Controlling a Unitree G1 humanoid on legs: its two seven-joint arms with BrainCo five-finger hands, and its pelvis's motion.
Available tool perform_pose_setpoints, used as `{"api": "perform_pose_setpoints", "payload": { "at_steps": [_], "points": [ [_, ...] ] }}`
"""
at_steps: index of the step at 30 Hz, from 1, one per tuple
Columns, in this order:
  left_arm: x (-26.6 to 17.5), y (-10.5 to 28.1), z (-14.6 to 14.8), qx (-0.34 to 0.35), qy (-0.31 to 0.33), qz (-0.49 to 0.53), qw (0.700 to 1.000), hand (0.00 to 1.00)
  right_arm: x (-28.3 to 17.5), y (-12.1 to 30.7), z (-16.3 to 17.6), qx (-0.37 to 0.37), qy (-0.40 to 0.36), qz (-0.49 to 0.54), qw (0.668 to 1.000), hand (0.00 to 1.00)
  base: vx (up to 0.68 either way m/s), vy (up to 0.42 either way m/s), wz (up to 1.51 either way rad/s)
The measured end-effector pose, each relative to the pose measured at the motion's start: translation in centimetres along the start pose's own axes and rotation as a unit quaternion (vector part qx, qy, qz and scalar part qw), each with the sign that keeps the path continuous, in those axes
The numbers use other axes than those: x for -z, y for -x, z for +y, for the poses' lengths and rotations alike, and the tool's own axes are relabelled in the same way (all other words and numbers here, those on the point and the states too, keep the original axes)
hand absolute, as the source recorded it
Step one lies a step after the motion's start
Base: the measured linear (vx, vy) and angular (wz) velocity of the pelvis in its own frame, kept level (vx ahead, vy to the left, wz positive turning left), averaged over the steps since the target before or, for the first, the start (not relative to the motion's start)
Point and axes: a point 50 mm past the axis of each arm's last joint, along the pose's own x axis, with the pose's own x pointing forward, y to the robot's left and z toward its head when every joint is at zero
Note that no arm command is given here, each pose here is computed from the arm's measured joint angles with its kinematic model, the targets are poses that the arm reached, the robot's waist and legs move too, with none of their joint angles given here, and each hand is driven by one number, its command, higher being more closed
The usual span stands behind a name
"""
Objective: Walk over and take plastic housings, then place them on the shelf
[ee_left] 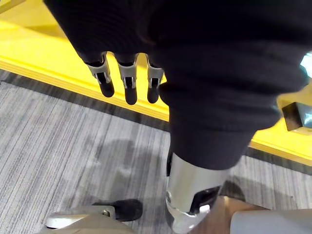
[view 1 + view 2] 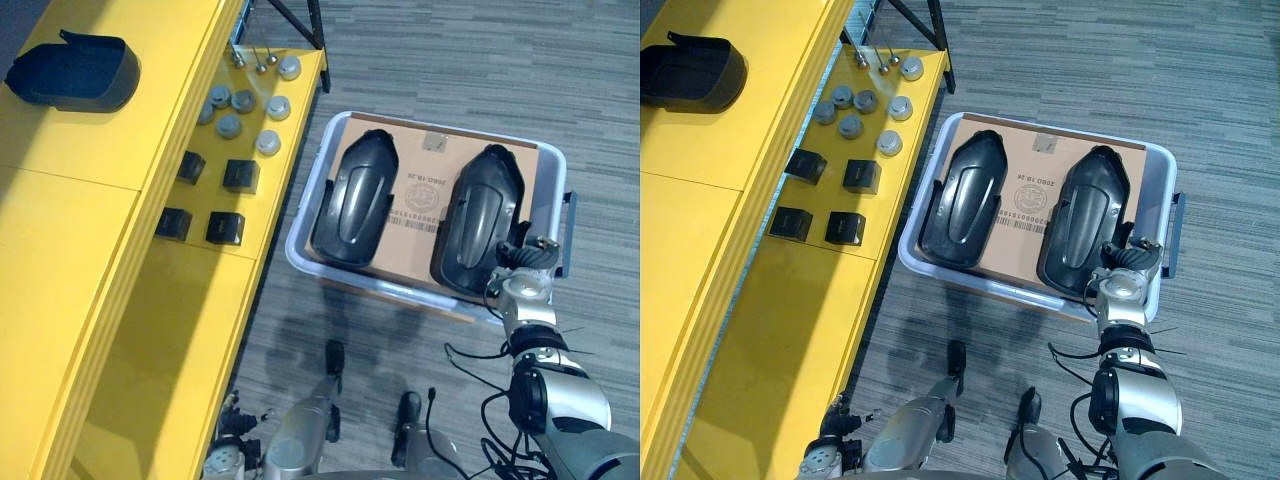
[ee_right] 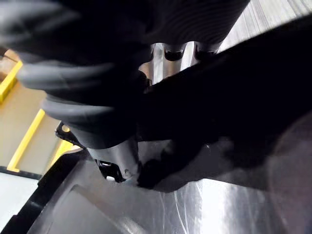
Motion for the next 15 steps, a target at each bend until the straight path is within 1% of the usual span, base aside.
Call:
{"api": "perform_pose_setpoints", "payload": {
  "at_steps": [3,6,10,12,15],
  "points": [
    [-2.2,-0.2,-0.1,0.002,0.011,-0.044,0.999,0.00,1.6,1.6,-1.4,0.005,0.016,-0.011,1.000,1.00,-0.01,-0.004,0.05],
    [-4.8,0.0,0.0,0.001,0.025,-0.100,0.995,0.00,2.0,2.5,-2.7,0.024,0.022,-0.023,0.999,1.00,-0.02,0.003,0.06],
    [-7.9,0.9,-0.1,0.007,0.042,-0.170,0.985,0.00,0.8,3.3,-3.7,0.045,0.012,-0.061,0.997,1.00,-0.01,0.004,-0.02],
    [-9.9,1.9,-0.1,0.011,0.057,-0.220,0.974,0.00,0.1,3.9,-4.5,0.056,0.013,-0.086,0.995,1.00,-0.01,-0.002,-0.06],
    [-12.0,3.1,-0.3,0.016,0.079,-0.269,0.960,0.00,-1.1,4.8,-4.5,0.059,0.012,-0.123,0.991,1.00,-0.03,-0.002,-0.06]
  ]
}}
